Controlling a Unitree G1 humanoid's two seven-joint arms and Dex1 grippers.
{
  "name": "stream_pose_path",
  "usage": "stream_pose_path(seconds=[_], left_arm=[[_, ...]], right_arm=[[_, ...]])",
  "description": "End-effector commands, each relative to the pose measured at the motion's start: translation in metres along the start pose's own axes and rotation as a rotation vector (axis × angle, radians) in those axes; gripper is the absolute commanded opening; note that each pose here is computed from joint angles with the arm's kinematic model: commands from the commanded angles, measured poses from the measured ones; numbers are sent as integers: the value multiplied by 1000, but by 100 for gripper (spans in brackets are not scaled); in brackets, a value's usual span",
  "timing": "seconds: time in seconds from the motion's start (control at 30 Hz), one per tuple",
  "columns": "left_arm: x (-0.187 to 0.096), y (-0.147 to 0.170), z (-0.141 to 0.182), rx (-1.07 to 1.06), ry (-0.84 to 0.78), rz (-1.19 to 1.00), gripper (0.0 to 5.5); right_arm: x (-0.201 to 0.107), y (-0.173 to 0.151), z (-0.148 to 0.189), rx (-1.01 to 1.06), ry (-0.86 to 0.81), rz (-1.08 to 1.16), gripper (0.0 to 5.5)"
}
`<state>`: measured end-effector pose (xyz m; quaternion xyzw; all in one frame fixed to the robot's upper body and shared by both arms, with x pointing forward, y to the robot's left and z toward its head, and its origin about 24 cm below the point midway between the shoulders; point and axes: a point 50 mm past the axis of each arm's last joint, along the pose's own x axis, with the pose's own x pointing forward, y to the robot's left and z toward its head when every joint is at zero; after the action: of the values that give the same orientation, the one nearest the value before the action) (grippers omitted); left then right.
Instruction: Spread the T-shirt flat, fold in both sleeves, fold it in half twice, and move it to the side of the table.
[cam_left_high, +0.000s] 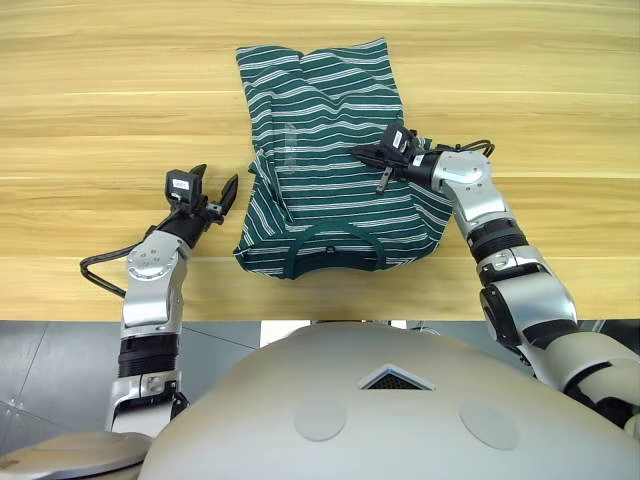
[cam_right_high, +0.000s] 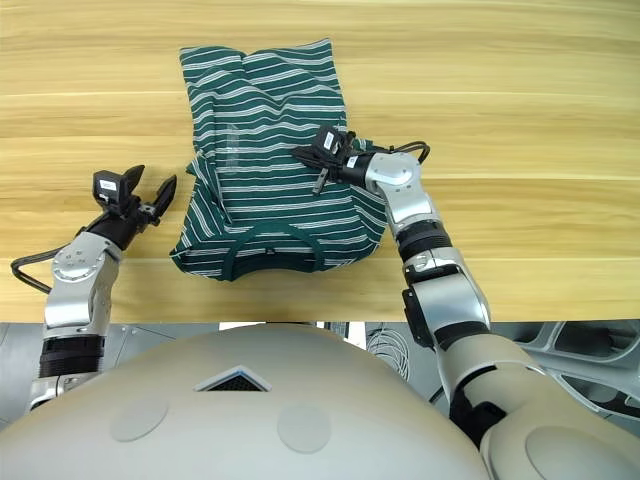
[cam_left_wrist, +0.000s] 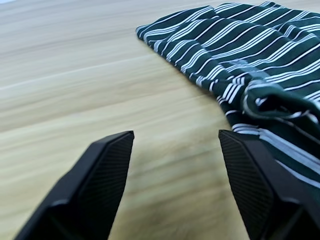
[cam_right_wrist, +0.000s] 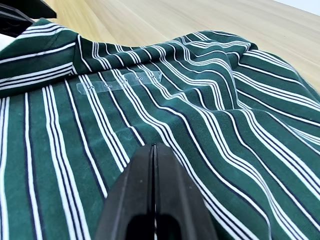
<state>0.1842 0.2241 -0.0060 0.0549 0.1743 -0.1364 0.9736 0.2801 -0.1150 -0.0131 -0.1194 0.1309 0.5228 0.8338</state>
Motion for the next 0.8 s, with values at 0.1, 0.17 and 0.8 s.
stream_pose_path(seconds=[0.1,0.17,0.8], left_arm=[[16,-12,3,15,-21,-30,303],[21,-19,4,25,-32,-45,303],[38,-37,-2,100,-29,-54,303]], right_arm=[[4,-5,8,-26,-14,-3,0],[4,-5,8,-27,-16,1,0],[6,0,7,-18,-27,13,0]])
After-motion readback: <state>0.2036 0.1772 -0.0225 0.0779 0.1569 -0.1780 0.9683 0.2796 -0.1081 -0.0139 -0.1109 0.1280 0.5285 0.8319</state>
